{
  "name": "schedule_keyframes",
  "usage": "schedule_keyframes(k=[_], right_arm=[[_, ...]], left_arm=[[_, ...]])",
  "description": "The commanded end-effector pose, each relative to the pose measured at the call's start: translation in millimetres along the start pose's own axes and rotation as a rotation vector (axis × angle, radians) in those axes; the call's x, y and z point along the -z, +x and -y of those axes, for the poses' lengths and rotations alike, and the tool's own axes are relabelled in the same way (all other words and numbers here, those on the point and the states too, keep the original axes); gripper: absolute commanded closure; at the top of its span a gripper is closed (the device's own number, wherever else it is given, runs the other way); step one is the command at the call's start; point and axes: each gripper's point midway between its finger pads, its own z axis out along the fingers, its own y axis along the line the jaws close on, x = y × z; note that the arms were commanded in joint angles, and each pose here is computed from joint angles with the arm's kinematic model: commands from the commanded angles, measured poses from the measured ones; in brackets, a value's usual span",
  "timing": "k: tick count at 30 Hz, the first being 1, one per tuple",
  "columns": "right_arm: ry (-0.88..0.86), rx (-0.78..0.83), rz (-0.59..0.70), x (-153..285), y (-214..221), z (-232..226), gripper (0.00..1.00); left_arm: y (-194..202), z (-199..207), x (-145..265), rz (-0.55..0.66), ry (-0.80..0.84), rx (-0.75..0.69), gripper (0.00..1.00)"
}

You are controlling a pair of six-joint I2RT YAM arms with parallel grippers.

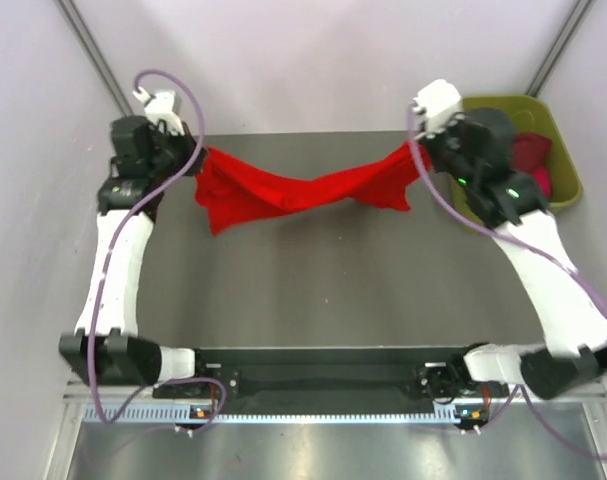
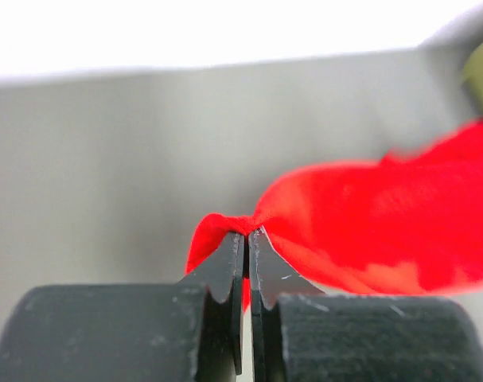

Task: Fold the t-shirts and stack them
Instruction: Flatten the tshirt out

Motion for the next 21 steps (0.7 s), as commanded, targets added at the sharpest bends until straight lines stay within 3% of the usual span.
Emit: schedule_keyframes(k=[1,6,10,16,20,21], right_arm=[[0.144,-0.094,0.19,81,-40,41,1.0],[0.25,-0.175,0.275,162,-47,82,1.0],[0.331,-0.176,0.319,176,-50,99,1.0],[0.203,-0.194,0.229,81,-24,73,1.0],[0.07,-0.204,0.041,-18,36,36,1.0],[0.033,-0.215,0.044,-35,40,27,1.0]], left_arm=[[-24,16,39,0.053,0.024,-0.077,1.0],[-73,24,102,0.251,-0.057,-0.191,1.0],[-75,7,102,0.271,-0.143,-0.244,1.0],[-39,-20,24,0.086,-0.134,-0.195,1.0],[1,-36,-38,-0.084,-0.107,-0.103,1.0],[22,-45,-68,-0.152,-0.092,-0.077,1.0]])
